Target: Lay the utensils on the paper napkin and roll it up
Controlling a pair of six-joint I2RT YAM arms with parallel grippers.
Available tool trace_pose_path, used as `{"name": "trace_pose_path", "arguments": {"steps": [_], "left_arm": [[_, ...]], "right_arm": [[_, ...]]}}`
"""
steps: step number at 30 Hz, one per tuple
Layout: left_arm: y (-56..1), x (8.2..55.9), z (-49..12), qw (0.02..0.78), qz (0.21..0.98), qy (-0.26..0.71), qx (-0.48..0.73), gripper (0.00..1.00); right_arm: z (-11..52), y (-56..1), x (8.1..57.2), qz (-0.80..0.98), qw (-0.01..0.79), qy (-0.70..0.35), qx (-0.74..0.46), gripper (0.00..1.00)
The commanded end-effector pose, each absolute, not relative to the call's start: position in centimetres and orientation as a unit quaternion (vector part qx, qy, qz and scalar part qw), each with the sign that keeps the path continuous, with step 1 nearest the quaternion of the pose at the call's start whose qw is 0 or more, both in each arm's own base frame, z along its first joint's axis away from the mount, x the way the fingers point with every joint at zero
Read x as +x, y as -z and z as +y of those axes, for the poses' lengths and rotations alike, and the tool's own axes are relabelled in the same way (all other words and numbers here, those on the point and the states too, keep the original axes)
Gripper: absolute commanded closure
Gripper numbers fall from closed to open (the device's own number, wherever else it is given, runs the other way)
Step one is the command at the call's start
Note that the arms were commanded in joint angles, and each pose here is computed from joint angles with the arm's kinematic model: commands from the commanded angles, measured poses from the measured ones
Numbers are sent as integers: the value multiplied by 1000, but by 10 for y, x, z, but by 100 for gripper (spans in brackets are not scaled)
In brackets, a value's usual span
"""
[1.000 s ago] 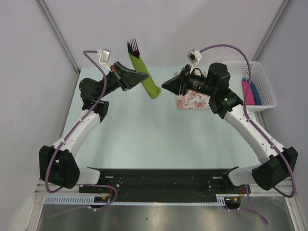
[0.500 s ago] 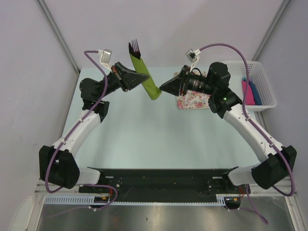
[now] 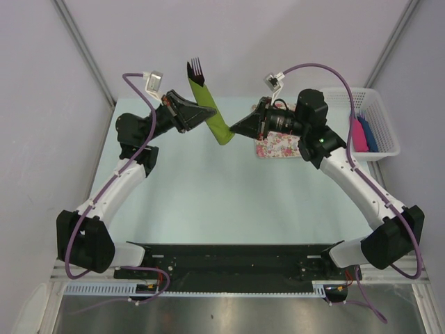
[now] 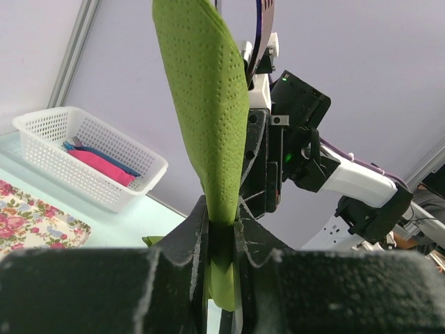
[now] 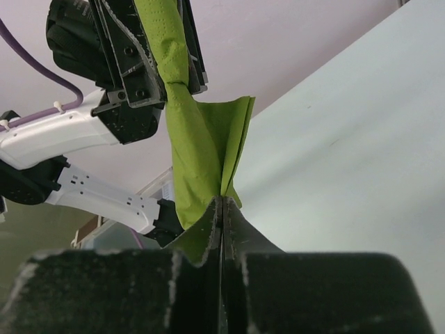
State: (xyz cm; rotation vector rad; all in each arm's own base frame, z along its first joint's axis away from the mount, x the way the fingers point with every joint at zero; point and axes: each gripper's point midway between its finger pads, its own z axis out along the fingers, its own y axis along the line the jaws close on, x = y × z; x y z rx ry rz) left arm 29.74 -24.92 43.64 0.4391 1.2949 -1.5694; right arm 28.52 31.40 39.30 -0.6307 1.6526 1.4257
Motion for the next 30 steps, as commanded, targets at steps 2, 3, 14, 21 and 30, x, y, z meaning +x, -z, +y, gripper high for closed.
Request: {"name": "trace_pose_path", "arguments": {"steps": [2, 3, 14, 21, 30], "left_arm": [[-472, 285, -245, 549, 489, 645, 209, 100], [-474, 284, -245, 550, 487, 646, 208, 100], [-495, 279, -244, 561, 467, 648, 217, 100], [-482, 282, -245, 555, 480, 644, 215, 100], [-465, 282, -250, 541, 494, 644, 220, 100]], "right_arm": [[310, -401, 283, 649, 425, -578, -255, 100], [310, -399, 283, 651, 419, -581, -252, 100], [317, -369, 273, 646, 310, -666, -207, 100], [295, -365, 283, 659, 351, -621, -239, 65], [282, -432, 314, 625, 490, -537, -285, 6]]}}
